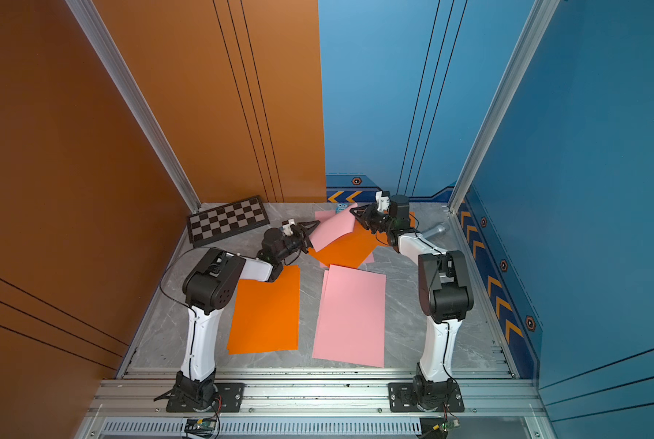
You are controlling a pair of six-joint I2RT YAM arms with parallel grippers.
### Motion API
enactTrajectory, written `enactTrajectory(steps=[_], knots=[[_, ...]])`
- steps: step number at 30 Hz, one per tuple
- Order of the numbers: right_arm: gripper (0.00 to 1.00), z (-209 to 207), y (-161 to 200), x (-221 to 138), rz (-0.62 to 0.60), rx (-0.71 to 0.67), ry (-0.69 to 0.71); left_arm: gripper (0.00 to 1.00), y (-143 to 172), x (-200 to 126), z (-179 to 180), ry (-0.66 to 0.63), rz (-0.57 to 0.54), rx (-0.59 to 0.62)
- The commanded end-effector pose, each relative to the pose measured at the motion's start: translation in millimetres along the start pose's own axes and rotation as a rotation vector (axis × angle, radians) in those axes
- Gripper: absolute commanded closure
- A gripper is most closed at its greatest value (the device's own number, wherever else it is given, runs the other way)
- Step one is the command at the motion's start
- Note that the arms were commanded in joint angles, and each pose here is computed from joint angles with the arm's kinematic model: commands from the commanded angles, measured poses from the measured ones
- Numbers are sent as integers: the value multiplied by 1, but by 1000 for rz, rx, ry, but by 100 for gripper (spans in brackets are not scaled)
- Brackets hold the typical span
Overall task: Sort the scattered colored papers by color
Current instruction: Pick up the colored paper.
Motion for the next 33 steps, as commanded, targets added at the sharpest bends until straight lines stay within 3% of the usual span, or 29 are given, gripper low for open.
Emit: enactTrajectory(steps=[1, 5, 9, 12, 19, 23, 27, 33], knots=[[78, 13, -1, -12, -18, -41, -4, 66, 4, -5, -17, 29, 36, 37], [78, 10, -1, -14, -17, -42, 10, 76, 2, -7, -17, 26, 38, 35], [76, 7, 0, -16, -13, -43, 23, 92, 5, -5, -24, 21, 75, 48], [60, 1, -1, -21, -5, -41, 53, 100, 11, -5, -32, -11, 125, 92], [41, -40, -13, -66, -76, -85, 357, 100, 40, -8, -44, -204, 299, 287], [33, -69, -24, -107, -158, -40, 523, 100, 61, -9, -55, -309, 414, 419], [29, -87, -31, -144, -217, 12, 580, 100, 94, -13, -82, -442, 546, 652], [28, -85, -30, -171, -270, 18, 590, 100, 153, -8, -135, -348, 687, 820]])
Point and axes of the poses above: each gripper's point midway between its finger pads, its own x axis out along the fingers, its own z axis along the line the jaws close on, y = z × x, the point moved 2 cm from there along -x, back along the fingers, and after that the axes turned 8 degrees about x, right-handed, at the moved point
